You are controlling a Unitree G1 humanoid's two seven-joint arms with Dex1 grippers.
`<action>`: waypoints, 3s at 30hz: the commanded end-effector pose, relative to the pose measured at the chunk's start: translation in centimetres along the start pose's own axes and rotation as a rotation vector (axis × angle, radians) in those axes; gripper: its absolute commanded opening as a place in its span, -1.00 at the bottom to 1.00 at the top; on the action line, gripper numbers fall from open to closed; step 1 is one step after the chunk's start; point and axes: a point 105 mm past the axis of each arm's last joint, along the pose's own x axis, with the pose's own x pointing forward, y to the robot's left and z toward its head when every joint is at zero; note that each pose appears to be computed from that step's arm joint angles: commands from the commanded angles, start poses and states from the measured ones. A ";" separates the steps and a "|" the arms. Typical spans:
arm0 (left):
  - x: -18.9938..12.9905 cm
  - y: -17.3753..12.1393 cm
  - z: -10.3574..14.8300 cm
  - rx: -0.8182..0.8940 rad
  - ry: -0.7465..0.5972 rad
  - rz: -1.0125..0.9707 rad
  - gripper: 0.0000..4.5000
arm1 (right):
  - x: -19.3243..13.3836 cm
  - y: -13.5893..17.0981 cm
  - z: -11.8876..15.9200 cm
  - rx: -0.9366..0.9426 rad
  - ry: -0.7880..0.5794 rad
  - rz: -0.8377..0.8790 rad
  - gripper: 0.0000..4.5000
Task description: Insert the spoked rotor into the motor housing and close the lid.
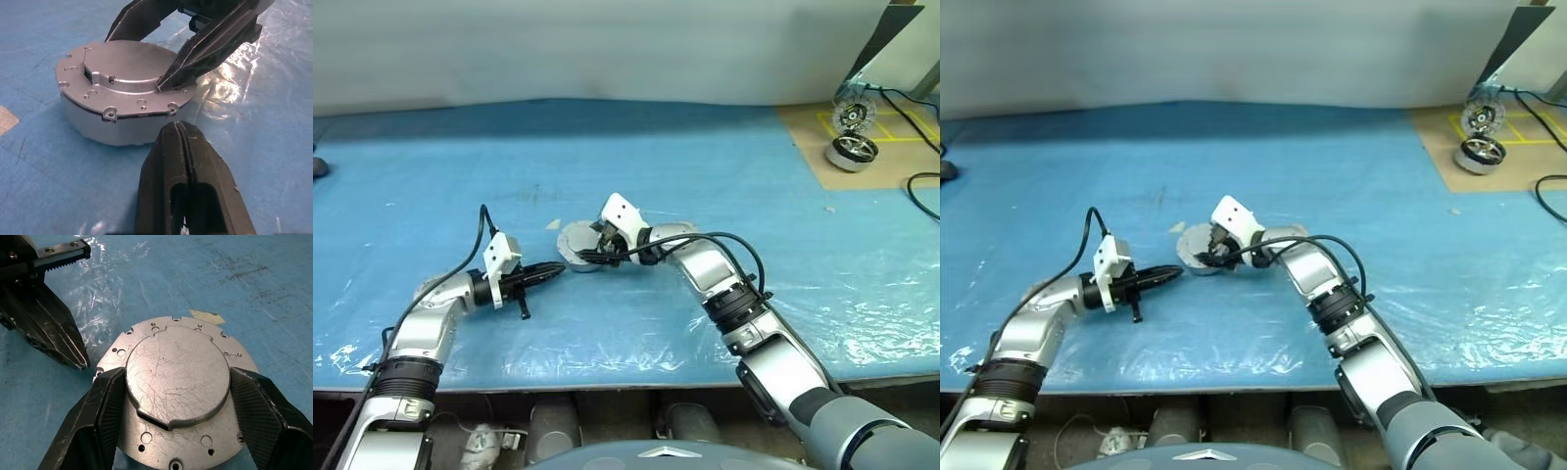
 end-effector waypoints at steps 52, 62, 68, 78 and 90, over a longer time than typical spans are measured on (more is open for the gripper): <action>8.9 -1.6 1.7 0.085 -0.061 -0.081 -1.00 | -7.1 0.2 -8.5 0.113 0.254 0.015 0.33; 8.8 -1.3 -0.7 0.134 0.034 -0.083 -1.00 | -7.6 0.4 -9.0 0.144 0.256 -0.012 0.33; 8.8 -1.2 -1.0 0.140 0.046 -0.093 -1.00 | -7.7 0.4 -9.0 0.146 0.252 -0.018 0.33; 10.7 -2.9 -0.8 0.144 0.011 -0.150 -1.00 | -7.3 -0.3 -6.7 0.191 0.113 -0.041 0.81; 9.8 -2.4 -1.5 0.168 0.044 -0.144 -1.00 | -12.3 -2.0 2.5 0.304 -0.300 -0.032 0.98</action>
